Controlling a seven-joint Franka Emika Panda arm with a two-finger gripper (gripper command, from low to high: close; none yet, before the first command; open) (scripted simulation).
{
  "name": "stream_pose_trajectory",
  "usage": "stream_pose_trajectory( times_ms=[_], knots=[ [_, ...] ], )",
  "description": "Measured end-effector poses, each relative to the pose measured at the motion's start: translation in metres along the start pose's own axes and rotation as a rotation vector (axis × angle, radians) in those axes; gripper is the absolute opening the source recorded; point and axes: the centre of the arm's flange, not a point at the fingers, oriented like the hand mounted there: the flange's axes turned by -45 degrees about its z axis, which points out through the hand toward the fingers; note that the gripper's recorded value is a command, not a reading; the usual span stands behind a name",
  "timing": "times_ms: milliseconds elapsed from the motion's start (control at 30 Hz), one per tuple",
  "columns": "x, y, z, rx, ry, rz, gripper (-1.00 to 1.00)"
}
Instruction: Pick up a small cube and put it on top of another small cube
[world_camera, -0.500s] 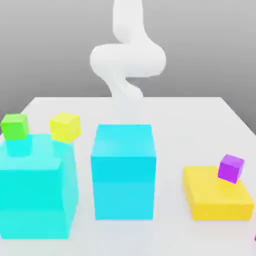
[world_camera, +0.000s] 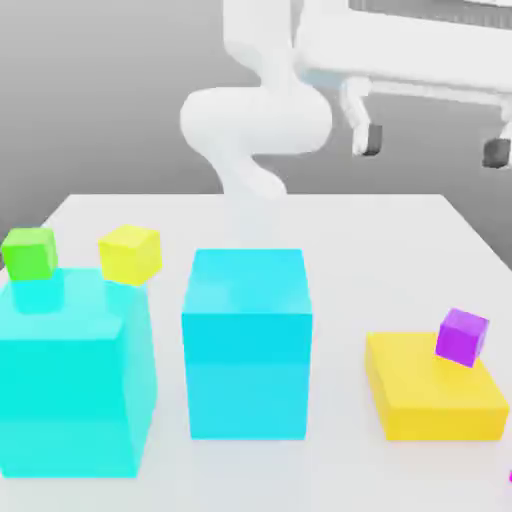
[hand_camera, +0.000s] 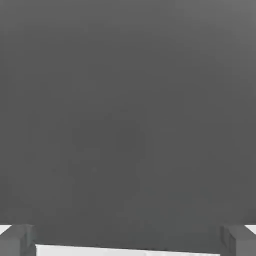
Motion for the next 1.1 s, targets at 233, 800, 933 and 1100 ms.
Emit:
stream_pose_trajectory(
  times_ms=[233,800,933,1100],
  knots=[
    [-0.025,-0.084,0.099,0.033,-0.138,-0.073,0.0],
    [-0.152,-0.225,0.287,0.155,-0.383,-0.146,-1.0],
    [-0.151,-0.225,0.287,0.156,-0.383,-0.146,-1.0],
    [-0.137,-0.221,0.251,0.157,-0.384,-0.146,-1.0]
  ],
)
